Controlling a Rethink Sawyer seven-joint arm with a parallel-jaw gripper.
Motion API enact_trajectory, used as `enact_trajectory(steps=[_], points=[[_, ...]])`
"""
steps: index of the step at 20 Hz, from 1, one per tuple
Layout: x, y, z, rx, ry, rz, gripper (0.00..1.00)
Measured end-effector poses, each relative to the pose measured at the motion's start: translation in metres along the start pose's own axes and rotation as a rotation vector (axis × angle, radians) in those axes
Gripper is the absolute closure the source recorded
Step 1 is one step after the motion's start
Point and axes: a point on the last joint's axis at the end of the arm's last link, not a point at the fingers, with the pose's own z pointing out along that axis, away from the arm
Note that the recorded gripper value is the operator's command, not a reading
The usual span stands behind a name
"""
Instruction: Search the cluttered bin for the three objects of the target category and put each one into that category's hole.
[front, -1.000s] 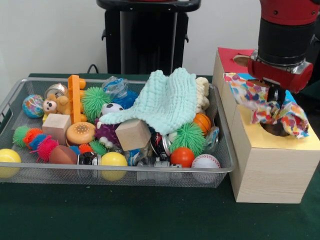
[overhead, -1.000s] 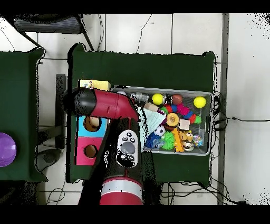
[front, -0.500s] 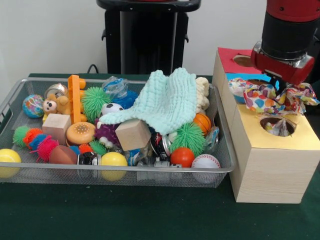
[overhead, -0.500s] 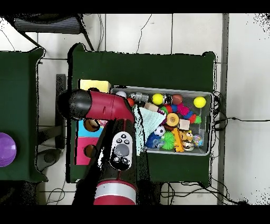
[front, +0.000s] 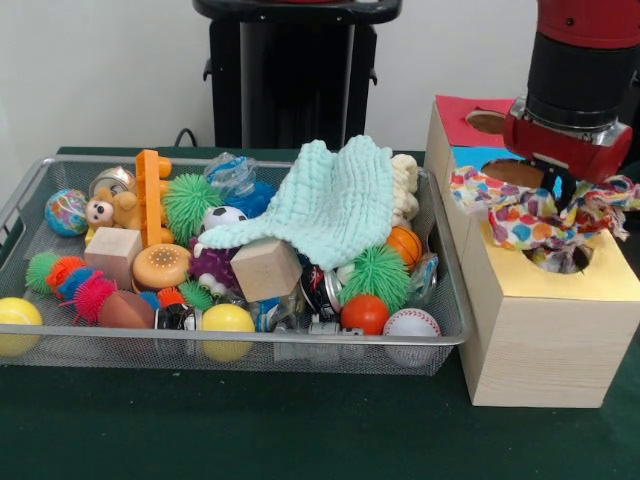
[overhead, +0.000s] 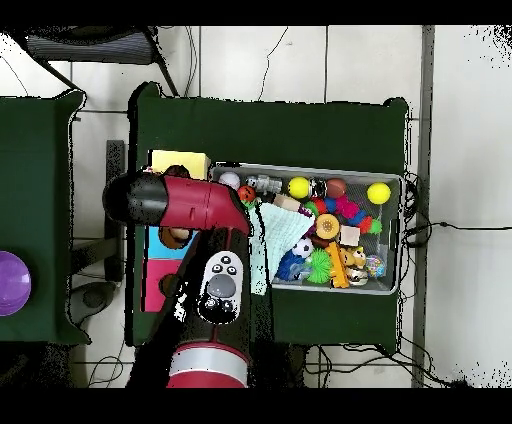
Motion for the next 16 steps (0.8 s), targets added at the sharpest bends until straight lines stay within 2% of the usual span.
enact_trajectory(steps=[2, 4, 6, 8, 11, 16], points=[[-0.006, 0.007, 0.004, -0.048, -0.079, -0.008, 1.0], [-0.009, 0.01, 0.005, -0.065, -0.106, -0.01, 1.0], [-0.016, 0.014, 0.009, -0.102, -0.16, -0.01, 1.0], [-0.021, 0.016, 0.014, -0.122, -0.195, -0.008, 1.0], [-0.02, 0.016, 0.013, -0.118, -0.2, -0.011, 1.0], [-0.023, 0.013, 0.014, -0.059, -0.181, -0.024, 1.0]])
